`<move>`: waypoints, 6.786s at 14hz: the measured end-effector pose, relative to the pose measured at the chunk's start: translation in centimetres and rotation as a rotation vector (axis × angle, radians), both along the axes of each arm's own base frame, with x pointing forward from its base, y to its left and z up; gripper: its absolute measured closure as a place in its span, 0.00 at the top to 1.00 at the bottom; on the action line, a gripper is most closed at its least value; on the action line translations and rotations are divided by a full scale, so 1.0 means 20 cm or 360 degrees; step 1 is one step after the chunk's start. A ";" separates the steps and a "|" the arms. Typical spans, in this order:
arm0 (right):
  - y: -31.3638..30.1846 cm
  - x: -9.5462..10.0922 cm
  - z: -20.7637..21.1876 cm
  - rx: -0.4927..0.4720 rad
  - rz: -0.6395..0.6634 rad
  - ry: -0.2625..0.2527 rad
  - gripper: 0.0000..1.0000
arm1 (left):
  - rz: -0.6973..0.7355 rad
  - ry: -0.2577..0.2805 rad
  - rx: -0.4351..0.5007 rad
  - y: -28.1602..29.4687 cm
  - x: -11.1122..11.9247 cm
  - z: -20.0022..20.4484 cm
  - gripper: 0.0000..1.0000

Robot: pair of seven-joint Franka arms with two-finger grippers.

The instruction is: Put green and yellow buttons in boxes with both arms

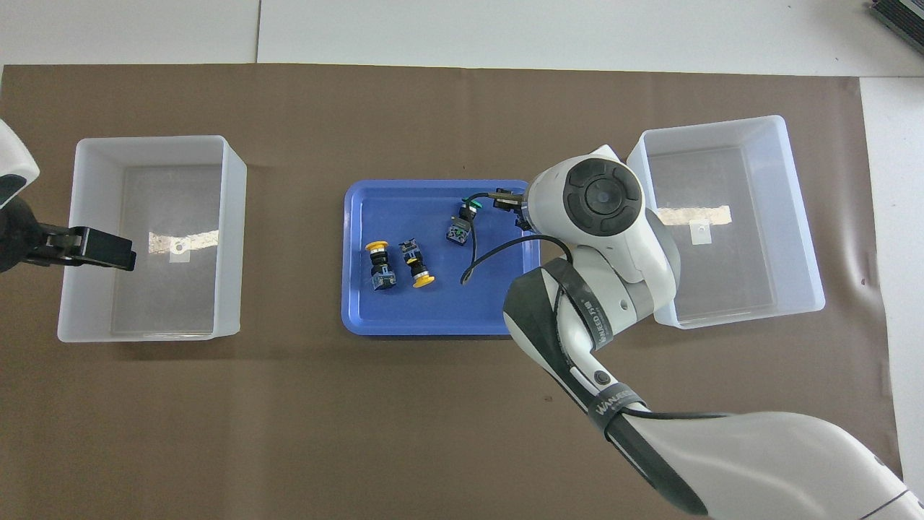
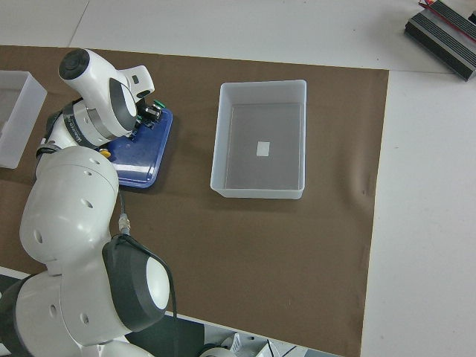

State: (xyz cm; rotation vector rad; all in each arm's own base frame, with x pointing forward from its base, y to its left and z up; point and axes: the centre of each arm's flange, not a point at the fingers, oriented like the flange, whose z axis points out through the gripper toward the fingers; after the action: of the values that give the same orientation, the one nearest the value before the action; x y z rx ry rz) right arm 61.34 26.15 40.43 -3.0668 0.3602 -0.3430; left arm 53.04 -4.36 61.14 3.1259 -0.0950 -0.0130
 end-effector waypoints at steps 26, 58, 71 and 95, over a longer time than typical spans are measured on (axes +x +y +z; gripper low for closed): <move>-1.61 0.34 -0.33 -0.0172 0.0693 0.0174 0.41 | 0.0823 -0.0132 -0.0110 -1.26 -0.04 -1.46 1.00; -1.14 0.26 0.26 -0.0097 0.0404 0.0059 1.00 | 0.0794 -0.0131 -0.0018 -1.31 0.07 -1.30 0.33; 0.27 0.08 -0.15 0.0036 -0.0228 0.0004 1.00 | 0.0577 -0.0072 -0.0025 0.26 0.37 -0.71 0.33; 0.62 0.01 -0.50 0.0007 -0.0178 0.0064 0.41 | 0.0270 -0.0116 -0.0031 0.31 0.35 -0.75 1.00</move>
State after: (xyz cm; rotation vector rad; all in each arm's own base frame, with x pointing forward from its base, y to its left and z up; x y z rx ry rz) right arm 61.48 38.51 30.49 -3.0600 0.5353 -0.2840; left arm 60.11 1.78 46.07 3.1033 0.1680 0.1028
